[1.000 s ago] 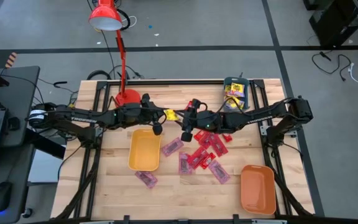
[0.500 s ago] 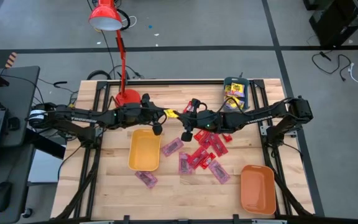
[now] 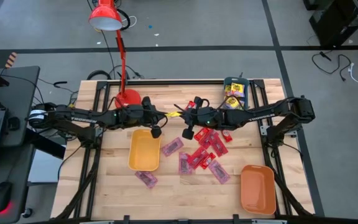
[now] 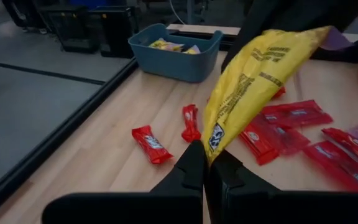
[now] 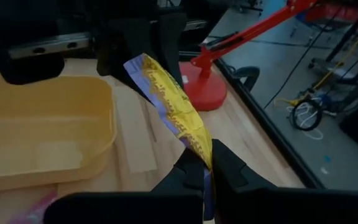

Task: Sort candy
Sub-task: Put the yellow candy pack into the blue bin, then put the red candy pack into the yellow bin

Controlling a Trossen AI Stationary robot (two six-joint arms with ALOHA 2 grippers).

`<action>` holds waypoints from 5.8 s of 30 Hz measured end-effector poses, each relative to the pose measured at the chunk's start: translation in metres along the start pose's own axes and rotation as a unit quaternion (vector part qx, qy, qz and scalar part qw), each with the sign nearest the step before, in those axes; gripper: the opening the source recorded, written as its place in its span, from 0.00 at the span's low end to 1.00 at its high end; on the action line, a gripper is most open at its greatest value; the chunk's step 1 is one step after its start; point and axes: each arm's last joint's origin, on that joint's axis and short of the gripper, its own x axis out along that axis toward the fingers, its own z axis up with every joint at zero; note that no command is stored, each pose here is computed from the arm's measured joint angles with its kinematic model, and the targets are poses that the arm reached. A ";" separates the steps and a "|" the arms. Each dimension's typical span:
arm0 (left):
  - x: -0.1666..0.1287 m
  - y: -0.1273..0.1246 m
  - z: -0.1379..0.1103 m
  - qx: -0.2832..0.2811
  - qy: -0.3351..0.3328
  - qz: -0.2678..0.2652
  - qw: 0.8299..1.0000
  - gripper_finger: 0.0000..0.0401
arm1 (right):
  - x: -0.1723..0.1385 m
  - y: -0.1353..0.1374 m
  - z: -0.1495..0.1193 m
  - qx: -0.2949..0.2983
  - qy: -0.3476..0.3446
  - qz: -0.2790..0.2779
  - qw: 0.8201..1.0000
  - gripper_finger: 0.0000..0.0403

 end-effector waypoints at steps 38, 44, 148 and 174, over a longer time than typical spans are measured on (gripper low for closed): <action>0.000 0.003 -0.008 0.017 0.040 0.016 0.999 0.04 | -0.126 -0.134 -0.018 0.205 0.220 -0.126 0.945 0.00; 0.000 0.003 -0.004 0.012 0.018 0.014 1.000 0.04 | -0.142 -0.162 -0.037 0.264 0.285 -0.196 0.900 0.00; 0.000 0.003 -0.003 0.023 0.015 0.013 1.000 0.04 | -0.113 -0.088 -0.038 0.080 0.185 0.053 0.978 0.47; -0.001 -0.002 -0.015 0.072 0.073 -0.076 0.992 0.04 | -0.053 -0.005 -0.058 0.031 0.222 0.143 0.964 0.45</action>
